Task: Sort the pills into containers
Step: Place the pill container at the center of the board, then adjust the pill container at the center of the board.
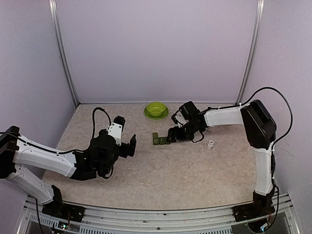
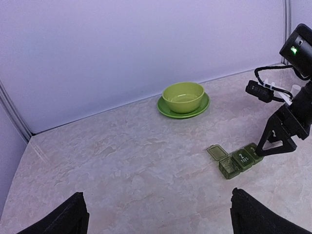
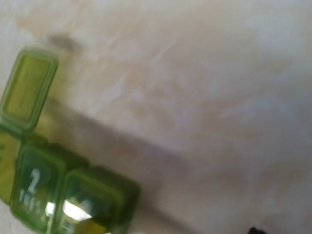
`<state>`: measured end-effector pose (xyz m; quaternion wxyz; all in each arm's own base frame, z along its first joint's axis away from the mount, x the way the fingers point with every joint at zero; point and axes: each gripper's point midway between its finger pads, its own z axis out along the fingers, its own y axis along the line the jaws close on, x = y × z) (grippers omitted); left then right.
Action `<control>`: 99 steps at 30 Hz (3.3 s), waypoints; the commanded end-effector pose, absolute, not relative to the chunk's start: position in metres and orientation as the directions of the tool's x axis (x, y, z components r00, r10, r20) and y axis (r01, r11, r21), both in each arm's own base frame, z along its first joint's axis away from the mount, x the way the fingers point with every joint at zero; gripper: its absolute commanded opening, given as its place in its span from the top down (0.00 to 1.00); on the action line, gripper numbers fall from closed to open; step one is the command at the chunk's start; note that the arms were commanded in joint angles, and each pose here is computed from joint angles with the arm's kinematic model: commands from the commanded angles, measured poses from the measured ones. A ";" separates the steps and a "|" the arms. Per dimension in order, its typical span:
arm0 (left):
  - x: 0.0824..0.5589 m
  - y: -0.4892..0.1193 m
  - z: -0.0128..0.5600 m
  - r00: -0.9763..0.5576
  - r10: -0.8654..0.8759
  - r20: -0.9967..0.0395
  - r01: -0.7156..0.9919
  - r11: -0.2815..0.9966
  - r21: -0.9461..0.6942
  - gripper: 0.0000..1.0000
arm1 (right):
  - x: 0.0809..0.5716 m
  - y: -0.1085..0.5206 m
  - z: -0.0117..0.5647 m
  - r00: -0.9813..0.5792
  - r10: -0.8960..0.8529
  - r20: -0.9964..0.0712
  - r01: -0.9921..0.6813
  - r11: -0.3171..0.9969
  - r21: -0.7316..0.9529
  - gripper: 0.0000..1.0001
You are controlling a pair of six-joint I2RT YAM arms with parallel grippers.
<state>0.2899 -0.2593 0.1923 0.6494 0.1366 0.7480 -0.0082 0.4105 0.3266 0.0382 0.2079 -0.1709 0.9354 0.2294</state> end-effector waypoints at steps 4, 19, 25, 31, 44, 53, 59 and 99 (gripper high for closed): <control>0.293 -0.259 0.189 -0.134 0.198 -0.971 0.197 0.966 0.169 0.01 | 0.384 0.321 0.023 -0.835 -0.338 -0.435 -0.454 0.869 0.196 0.14; 0.294 -0.259 0.186 -0.138 0.204 -0.969 0.195 0.965 0.175 0.01 | 0.387 0.307 0.012 -0.812 -0.414 -0.412 -0.444 0.896 -0.025 0.00; 0.294 -0.260 0.184 -0.139 0.203 -0.969 0.197 0.965 0.173 0.01 | 0.394 0.306 0.009 -0.811 -0.409 -0.417 -0.428 0.902 -0.053 0.00; 0.295 -0.261 0.181 -0.145 0.213 -0.966 0.193 0.964 0.184 0.01 | 0.407 0.311 0.002 -0.810 -0.407 -0.422 -0.417 0.906 -0.072 0.00; 0.298 -0.261 0.179 -0.158 0.224 -0.962 0.182 0.964 0.195 0.01 | 0.453 0.311 0.004 -0.812 -0.381 -0.442 -0.385 0.919 -0.085 0.00; 0.307 -0.266 0.178 -0.168 0.226 -0.960 0.182 0.964 0.195 0.01 | 0.471 0.314 0.005 -0.802 -0.381 -0.460 -0.393 0.917 -0.073 0.00; 0.339 -0.264 0.167 -0.219 0.237 -0.947 0.161 0.966 0.204 0.01 | 0.480 0.327 0.003 -0.798 -0.375 -0.472 -0.406 0.913 -0.040 0.00; 0.357 -0.267 0.131 -0.318 0.235 -0.918 0.190 0.965 0.181 0.01 | 0.458 0.316 0.174 -0.459 -0.263 -0.849 -0.492 0.871 -0.004 0.00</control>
